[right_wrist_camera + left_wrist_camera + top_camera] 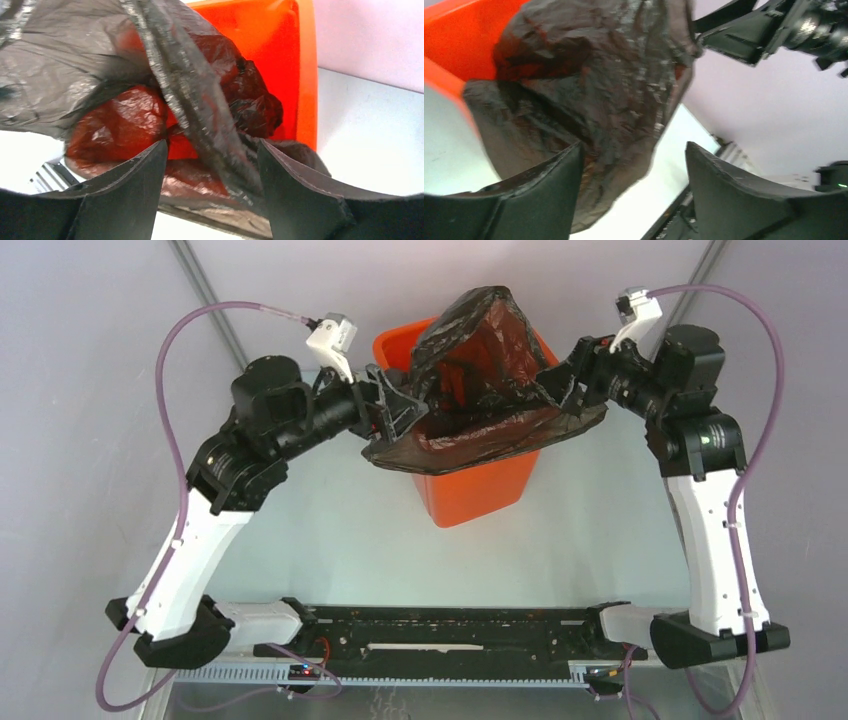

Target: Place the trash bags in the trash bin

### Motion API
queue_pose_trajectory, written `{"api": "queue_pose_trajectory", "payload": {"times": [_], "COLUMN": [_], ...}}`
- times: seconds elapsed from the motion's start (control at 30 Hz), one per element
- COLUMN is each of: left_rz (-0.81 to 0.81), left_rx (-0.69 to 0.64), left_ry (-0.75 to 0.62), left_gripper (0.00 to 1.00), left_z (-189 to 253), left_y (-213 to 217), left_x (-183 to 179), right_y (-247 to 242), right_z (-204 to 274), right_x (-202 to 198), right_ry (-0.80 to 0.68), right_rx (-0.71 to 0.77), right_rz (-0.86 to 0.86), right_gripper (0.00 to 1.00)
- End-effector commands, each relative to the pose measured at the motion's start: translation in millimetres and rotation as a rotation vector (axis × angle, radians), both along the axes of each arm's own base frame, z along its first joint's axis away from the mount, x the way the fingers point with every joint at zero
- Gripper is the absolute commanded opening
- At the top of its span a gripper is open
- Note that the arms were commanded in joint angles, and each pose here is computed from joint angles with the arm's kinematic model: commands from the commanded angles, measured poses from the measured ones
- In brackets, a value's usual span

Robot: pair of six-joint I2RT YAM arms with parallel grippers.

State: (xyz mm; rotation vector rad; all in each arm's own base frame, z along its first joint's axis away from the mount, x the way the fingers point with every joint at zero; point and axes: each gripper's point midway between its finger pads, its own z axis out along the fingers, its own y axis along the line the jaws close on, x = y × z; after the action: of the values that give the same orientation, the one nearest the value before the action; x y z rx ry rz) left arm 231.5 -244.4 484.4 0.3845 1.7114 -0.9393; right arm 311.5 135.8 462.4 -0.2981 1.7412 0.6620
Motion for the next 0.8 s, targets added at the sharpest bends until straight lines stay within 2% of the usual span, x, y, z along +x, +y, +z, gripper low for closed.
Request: {"api": "queue_pose_trajectory", "payload": {"times": [0.0, 0.07, 0.1, 0.17, 0.2, 0.23, 0.27, 0.4, 0.43, 0.57, 0.77], "left_rz": [0.23, 0.237, 0.245, 0.262, 0.284, 0.305, 0.327, 0.37, 0.386, 0.442, 0.512], "left_rx": [0.085, 0.098, 0.101, 0.091, 0.083, 0.076, 0.066, 0.024, 0.026, 0.021, 0.022], "left_ry": [-0.016, -0.008, -0.004, -0.001, 0.007, 0.015, 0.026, 0.057, 0.053, 0.052, 0.075], "left_gripper": [0.7, 0.66, 0.64, 0.54, 0.39, 0.28, 0.23, 0.14, 0.12, 0.04, 0.0], "left_z": [8.0, 8.4, 7.9, 9.8, 9.8, 9.9, 9.5, 7.6, 7.4, 3.9, -11.1], "left_y": [32.4, 30.4, 29.7, 30.8, 33.9, 37.3, 41.6, 51.5, 54.5, 64.8, 80.1], "left_x": [24.8, 29.6, 32.6, 37.1, 41.6, 45.6, 50.6, 73.6, 79.8, 107.1, 151.9], "right_y": [0.1, 4.8, 7.4, 12.4, 13.3, 12.4, 10.3, -0.5, -3.6, -15.4, -27.0], "right_z": [16.0, 16.3, 16.0, 18.2, 19.8, 21.9, 24.9, 27.3, 26.1, 13.6, -7.2], "right_x": [16.8, 21.0, 23.3, 25.2, 27.2, 30.1, 33.4, 54.8, 62.0, 94.9, 137.5], "right_ry": [-0.121, -0.122, -0.122, -0.131, -0.132, -0.136, -0.14, -0.148, -0.143, -0.107, -0.066], "right_rx": [-0.045, -0.032, -0.023, -0.003, 0.011, 0.024, 0.043, 0.104, 0.111, 0.131, 0.159], "right_rz": [0.008, 0.027, 0.038, 0.06, 0.058, 0.05, 0.036, 0.002, -0.009, -0.062, -0.112], "right_gripper": [0.66, 0.41, 0.37, 0.39, 0.37, 0.33, 0.28, 0.03, 0.0, 0.0, 0.0]}}
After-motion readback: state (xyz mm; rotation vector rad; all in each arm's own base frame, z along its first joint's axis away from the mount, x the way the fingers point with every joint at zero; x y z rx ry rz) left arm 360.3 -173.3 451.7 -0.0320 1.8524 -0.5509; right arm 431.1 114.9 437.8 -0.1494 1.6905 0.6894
